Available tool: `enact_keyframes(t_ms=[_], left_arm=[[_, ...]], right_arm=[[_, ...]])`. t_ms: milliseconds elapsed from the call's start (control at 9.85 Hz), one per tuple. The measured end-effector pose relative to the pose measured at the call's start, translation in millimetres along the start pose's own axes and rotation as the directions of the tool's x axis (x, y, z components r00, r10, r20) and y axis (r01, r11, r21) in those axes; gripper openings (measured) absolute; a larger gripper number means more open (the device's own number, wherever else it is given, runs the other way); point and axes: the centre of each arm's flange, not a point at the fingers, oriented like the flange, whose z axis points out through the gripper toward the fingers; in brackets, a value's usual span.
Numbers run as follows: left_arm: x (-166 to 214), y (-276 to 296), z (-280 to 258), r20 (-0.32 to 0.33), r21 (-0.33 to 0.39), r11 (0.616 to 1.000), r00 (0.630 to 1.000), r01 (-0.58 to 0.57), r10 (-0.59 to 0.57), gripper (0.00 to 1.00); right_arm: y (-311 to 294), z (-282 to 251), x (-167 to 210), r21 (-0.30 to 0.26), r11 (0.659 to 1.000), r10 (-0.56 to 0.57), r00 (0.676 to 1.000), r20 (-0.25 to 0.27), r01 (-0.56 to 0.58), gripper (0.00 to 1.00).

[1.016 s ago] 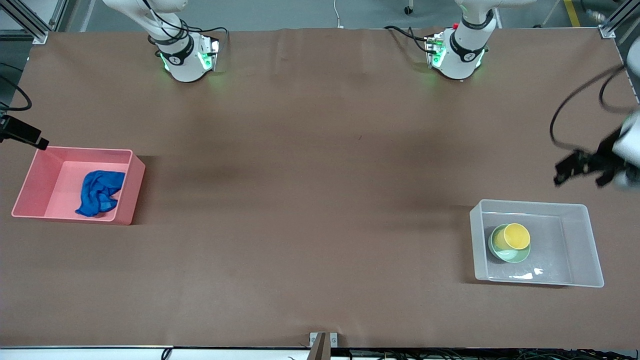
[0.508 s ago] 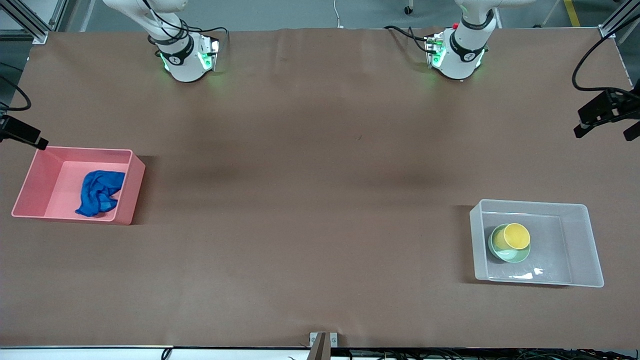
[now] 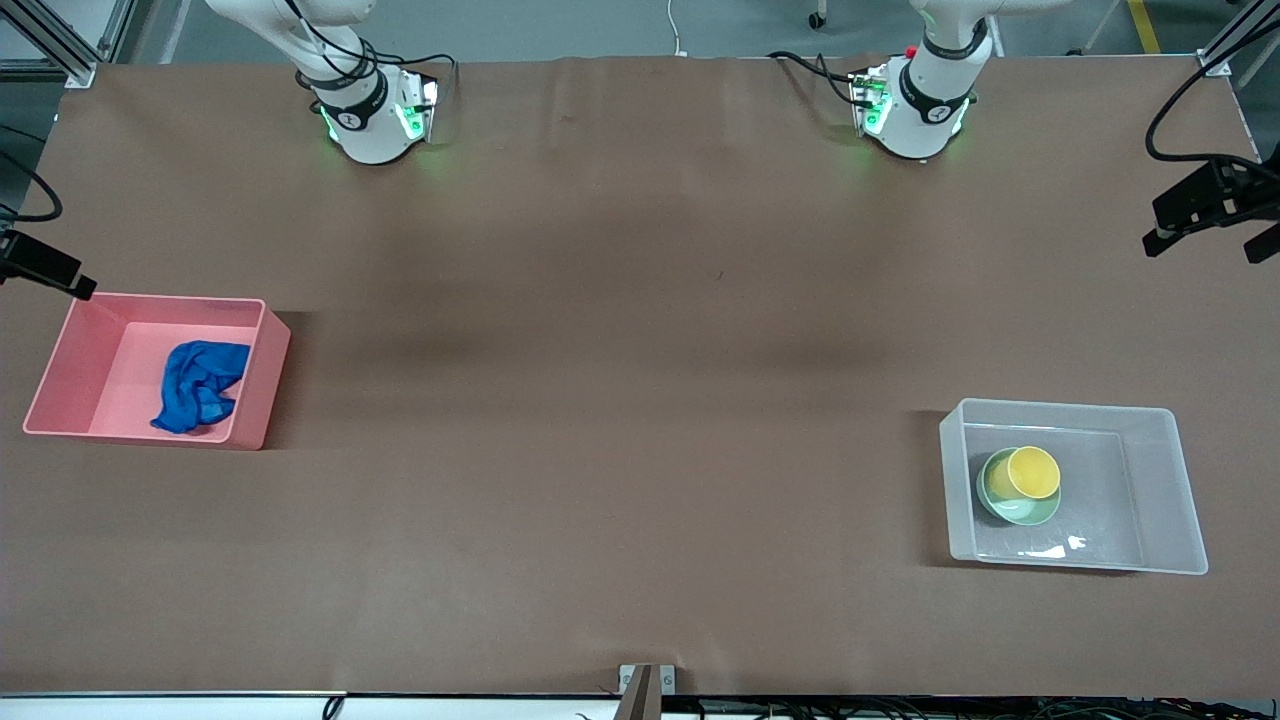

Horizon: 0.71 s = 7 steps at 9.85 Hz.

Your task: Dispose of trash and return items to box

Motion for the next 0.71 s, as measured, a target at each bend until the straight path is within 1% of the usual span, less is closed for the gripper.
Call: enact_keyframes(t_ms=[711], left_arm=[[-8,13,11,0.015,0.013,1.000,1.000,0.008,-0.008,1.00]], right_arm=[[2,0,0,0.000,1.000,0.004,1.000,0.000,-0.004,1.00]])
